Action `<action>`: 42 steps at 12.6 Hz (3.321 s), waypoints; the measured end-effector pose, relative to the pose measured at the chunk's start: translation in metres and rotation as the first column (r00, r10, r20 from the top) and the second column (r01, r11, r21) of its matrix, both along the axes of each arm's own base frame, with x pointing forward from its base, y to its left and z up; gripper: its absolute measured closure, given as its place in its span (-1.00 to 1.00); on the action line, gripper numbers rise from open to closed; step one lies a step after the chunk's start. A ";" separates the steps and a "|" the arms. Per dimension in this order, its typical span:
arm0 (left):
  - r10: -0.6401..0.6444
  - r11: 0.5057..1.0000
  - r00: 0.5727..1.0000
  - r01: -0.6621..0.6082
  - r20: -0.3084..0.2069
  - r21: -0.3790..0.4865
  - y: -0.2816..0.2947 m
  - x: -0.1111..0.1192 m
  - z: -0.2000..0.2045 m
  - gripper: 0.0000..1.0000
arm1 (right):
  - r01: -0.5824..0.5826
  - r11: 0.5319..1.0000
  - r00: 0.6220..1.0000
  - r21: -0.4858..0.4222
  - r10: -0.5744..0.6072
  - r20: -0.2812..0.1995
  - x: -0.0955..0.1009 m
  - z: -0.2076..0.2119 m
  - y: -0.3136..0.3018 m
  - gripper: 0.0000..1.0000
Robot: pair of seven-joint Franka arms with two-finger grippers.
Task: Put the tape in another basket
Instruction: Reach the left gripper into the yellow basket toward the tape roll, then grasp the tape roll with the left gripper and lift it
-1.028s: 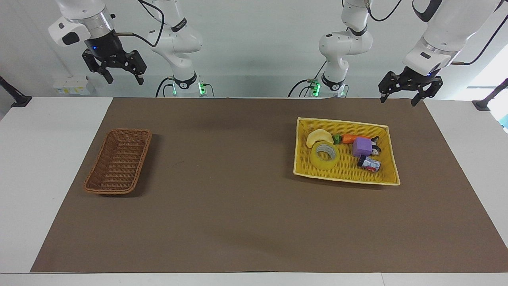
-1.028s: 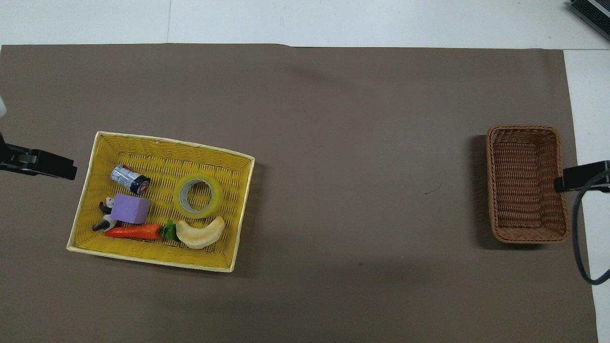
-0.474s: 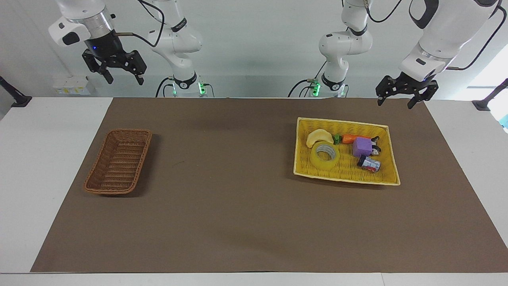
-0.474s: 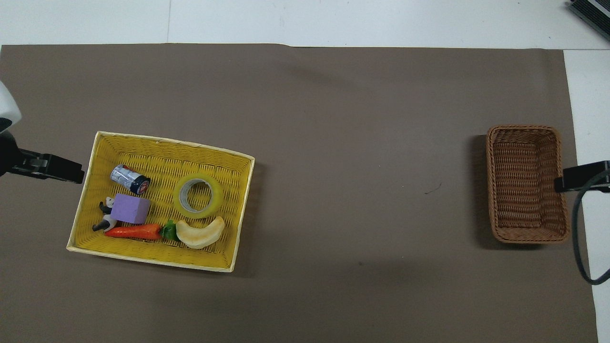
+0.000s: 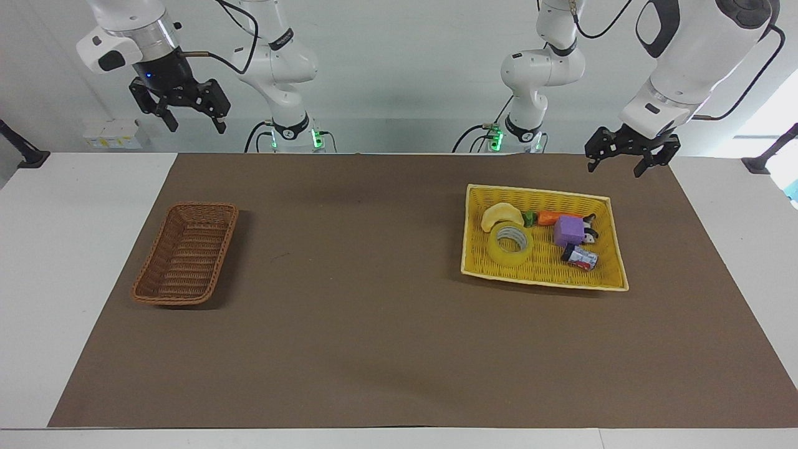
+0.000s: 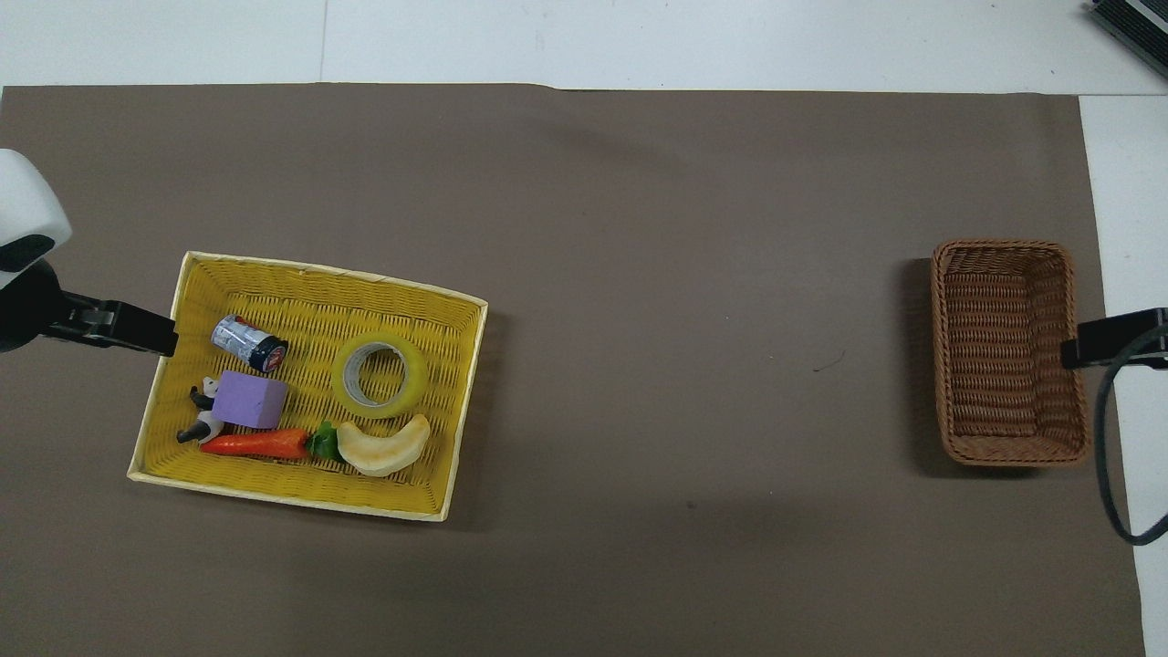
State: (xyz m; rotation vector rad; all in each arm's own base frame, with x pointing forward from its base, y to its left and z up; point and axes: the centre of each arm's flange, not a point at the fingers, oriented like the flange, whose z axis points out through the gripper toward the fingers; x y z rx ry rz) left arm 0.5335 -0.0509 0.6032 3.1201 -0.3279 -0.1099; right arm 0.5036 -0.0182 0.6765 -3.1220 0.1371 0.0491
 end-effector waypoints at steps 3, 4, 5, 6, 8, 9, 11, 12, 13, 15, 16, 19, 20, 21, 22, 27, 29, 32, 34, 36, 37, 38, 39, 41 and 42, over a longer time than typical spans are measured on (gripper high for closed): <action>-0.003 1.000 1.000 0.003 -0.008 0.001 -0.002 -0.001 -0.012 -1.00 | 0.000 1.000 1.000 0.000 0.000 -0.002 0.000 -0.001 0.000 -1.00; -0.006 1.000 1.000 0.006 -0.004 0.001 -0.004 0.000 -0.022 -1.00 | 0.000 1.000 1.000 0.000 0.000 -0.002 0.000 -0.001 0.000 -1.00; -0.014 1.000 1.000 0.014 0.007 0.000 -0.008 0.002 -0.034 -1.00 | 0.000 1.000 1.000 0.000 0.000 -0.002 0.000 -0.001 0.000 -1.00; -0.023 1.000 1.000 0.023 0.018 -0.001 -0.014 0.003 -0.049 -1.00 | 0.000 1.000 1.000 0.000 0.000 -0.003 0.000 -0.001 0.000 -1.00; -0.035 0.999 0.999 0.035 0.019 -0.009 -0.022 0.002 -0.079 -1.00 | 0.000 1.000 1.000 0.000 0.000 -0.003 0.000 -0.002 0.000 -1.00; -0.040 0.999 0.999 0.041 0.028 -0.023 -0.028 0.002 -0.100 -1.00 | 0.000 1.000 1.000 0.000 0.000 -0.004 0.000 -0.002 0.000 -1.00; -0.028 0.998 0.999 0.030 0.043 -0.047 -0.047 -0.004 -0.146 -1.00 | 0.000 1.000 1.000 0.000 0.000 -0.004 0.000 -0.002 0.000 -1.00; -0.019 0.999 0.999 0.021 0.038 -0.050 -0.055 -0.006 -0.166 -1.00 | 0.000 1.000 1.000 0.000 0.000 -0.005 0.000 -0.002 0.000 -1.00; -0.004 0.999 0.999 0.006 0.038 -0.054 -0.064 -0.005 -0.183 -1.00 | 0.000 1.000 1.000 0.000 0.000 -0.005 0.000 -0.002 0.000 -1.00; 0.072 0.996 0.997 -0.070 0.038 -0.061 -0.075 0.001 -0.219 -1.00 | 0.000 1.000 1.000 0.000 0.000 -0.006 0.000 -0.003 0.000 -1.00; 0.103 0.993 0.994 -0.101 0.040 -0.064 -0.077 0.003 -0.236 -1.00 | 0.000 1.000 1.000 0.000 0.000 -0.006 0.000 -0.003 0.000 -1.00; 0.159 0.986 0.986 -0.156 0.043 -0.064 -0.076 -0.007 -0.271 -0.83 | 0.000 1.000 1.000 0.000 0.000 -0.006 0.000 -0.003 0.000 -1.00; 0.163 0.985 0.986 -0.161 0.036 -0.061 -0.075 -0.011 -0.277 -0.83 | 0.000 1.000 1.000 0.000 0.000 -0.006 0.000 -0.003 0.000 -1.00; 0.165 0.985 0.986 -0.164 0.027 -0.057 -0.074 -0.014 -0.281 -0.57 | 0.000 1.000 1.000 0.000 0.000 -0.006 0.000 -0.003 0.000 -1.00; 0.167 0.985 0.986 -0.165 0.020 -0.054 -0.074 -0.017 -0.284 -0.33 | 0.000 1.000 1.000 0.000 0.000 -0.006 0.000 -0.003 0.000 -1.00; 0.171 0.984 0.985 -0.173 -0.034 -0.035 -0.072 -0.018 -0.280 0.57 | 0.000 1.000 1.000 0.000 0.000 -0.007 0.000 -0.003 0.000 -1.00; 0.169 0.985 0.984 -0.171 -0.055 -0.031 -0.074 -0.007 -0.258 0.57 | 0.000 1.000 1.000 0.000 0.000 -0.007 0.000 -0.003 0.000 -1.00; 0.174 0.983 0.983 -0.177 -0.054 -0.040 -0.078 0.007 -0.225 0.57 | 0.000 1.000 1.000 0.000 0.000 -0.008 0.000 -0.004 0.000 -1.00; 0.219 0.972 0.974 -0.224 -0.063 -0.075 -0.085 0.016 -0.200 0.57 | -0.005 0.999 1.000 0.040 0.005 0.000 0.001 -0.004 0.005 -1.00; 0.242 0.961 0.967 -0.250 -0.076 -0.119 -0.105 0.016 -0.186 0.57 | -0.015 0.990 1.000 0.144 0.012 0.023 0.007 -0.011 0.018 -1.00; 0.245 0.954 0.965 -0.258 -0.093 -0.155 -0.119 0.013 -0.183 0.57 | -0.020 0.982 0.999 0.187 0.011 0.048 0.013 -0.016 0.025 -1.00; 0.243 0.946 0.963 -0.261 -0.116 -0.194 -0.136 0.008 -0.181 0.57 | -0.025 0.971 0.998 0.236 0.010 0.065 0.018 -0.020 0.033 -1.00; 0.234 0.938 0.963 -0.260 -0.136 -0.228 -0.155 0.002 -0.178 0.57 | -0.028 0.953 0.997 0.302 0.005 0.078 0.023 -0.024 0.043 -1.00; 0.224 0.916 0.958 -0.269 -0.177 -0.297 -0.189 -0.009 -0.173 0.57 | -0.021 0.913 0.996 0.407 -0.016 0.087 0.035 -0.033 0.054 -1.00; 0.220 0.900 0.956 -0.276 -0.194 -0.338 -0.205 -0.015 -0.170 0.57 | -0.012 0.891 0.996 0.454 -0.028 0.081 0.041 -0.040 0.059 -1.00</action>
